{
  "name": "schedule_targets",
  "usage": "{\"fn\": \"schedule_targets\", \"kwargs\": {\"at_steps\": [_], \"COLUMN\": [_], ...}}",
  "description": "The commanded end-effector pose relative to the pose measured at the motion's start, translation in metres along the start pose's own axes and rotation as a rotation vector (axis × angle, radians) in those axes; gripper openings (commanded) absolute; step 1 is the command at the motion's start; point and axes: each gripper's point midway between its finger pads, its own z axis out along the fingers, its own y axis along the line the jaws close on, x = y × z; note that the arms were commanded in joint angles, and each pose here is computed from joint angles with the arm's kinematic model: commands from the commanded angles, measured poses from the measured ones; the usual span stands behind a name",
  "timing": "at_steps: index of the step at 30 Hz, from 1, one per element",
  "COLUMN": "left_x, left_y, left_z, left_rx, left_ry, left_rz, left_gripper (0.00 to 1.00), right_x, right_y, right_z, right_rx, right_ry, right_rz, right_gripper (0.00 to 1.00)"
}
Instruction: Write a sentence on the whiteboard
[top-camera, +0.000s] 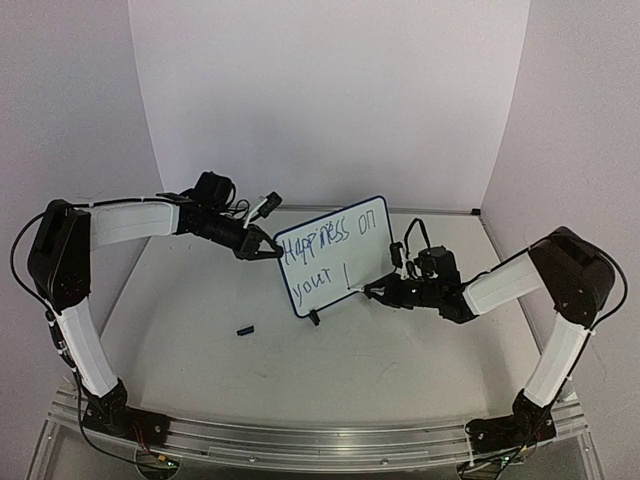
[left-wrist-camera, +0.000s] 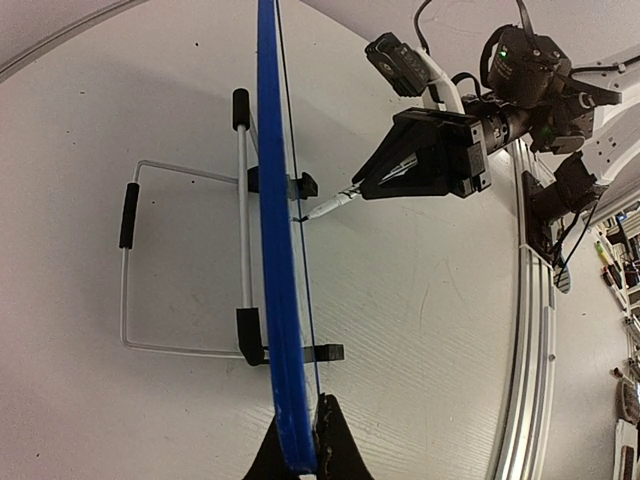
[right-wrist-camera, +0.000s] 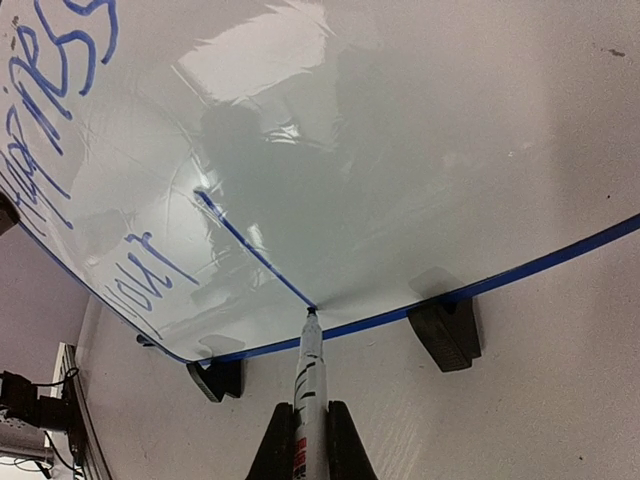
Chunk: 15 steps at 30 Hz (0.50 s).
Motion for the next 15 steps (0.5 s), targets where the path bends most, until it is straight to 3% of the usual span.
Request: {"fn": "schedule_targets", "kwargs": {"at_steps": [1,8,15], "left_x": [0.029,0.030,0.030], "left_y": [0.004,0.004,0.005], "left_z": [0.009,0.010,0.010], "left_rx": [-0.051,-0.048,-0.050], "left_ry": [0.109,0.109,0.111], "left_rz": [0.010,0.009,0.008], "left_gripper": [0.00,0.00,0.00], "right_x": [-0.023,-0.054,-0.066], "right_y": [0.027,0.053,0.051], "right_z": [-0.015,-0.027,-0.015], "right_rx": [-0.079,-0.123,-0.107], "right_ry": [-0.066,-0.146,-0.167], "right_rz": [-0.022,-0.061,-0.076], "right_gripper": [0.00,0.00,0.00]}}
